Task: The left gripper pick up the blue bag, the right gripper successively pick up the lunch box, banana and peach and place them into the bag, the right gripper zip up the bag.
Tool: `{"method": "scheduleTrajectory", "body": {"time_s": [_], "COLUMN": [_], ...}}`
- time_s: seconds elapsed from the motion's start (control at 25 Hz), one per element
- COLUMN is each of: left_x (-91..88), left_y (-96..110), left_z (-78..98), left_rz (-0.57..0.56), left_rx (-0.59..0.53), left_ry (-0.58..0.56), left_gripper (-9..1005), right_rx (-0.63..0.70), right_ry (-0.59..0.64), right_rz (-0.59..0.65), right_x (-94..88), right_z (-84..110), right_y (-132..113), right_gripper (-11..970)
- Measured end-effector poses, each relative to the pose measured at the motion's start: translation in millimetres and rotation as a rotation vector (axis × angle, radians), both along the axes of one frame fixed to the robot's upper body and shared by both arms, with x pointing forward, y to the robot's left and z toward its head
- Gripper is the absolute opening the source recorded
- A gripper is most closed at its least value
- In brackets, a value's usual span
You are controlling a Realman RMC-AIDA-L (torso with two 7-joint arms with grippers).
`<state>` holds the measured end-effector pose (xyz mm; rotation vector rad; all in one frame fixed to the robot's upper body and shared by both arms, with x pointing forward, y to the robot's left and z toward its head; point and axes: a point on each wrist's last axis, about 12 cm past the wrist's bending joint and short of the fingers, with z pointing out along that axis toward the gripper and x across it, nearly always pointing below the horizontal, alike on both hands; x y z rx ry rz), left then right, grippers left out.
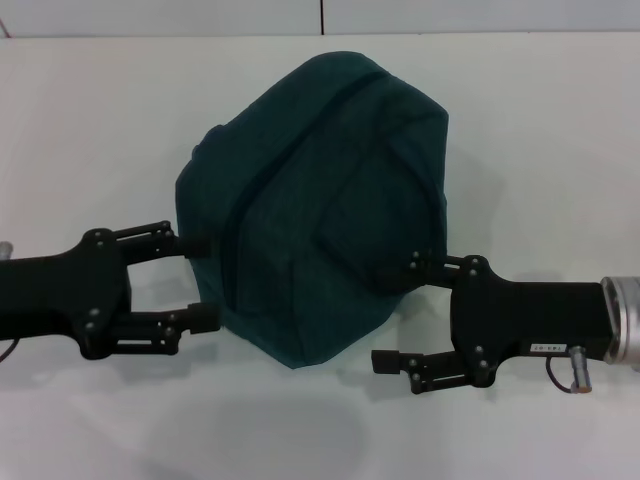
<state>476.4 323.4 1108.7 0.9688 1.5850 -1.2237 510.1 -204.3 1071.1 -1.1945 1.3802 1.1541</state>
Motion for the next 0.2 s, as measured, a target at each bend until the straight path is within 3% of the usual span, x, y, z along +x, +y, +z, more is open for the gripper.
{"method": "scheduleTrajectory", "body": {"time_s": [0.2], "left_x": [-2.4], "left_y": [0.9], "left_z": [-1.8], "left_rz": [-0.002], "left_rx": [0.006], "left_ry": [0.010], "left_gripper": [862], "right_rx": [0.000], "right_ry": [-0.001], "right_rz": [-0.005], "right_x": [0.5], "right_z": [0.1], "right_y": [-0.5], "right_gripper": [861]}}
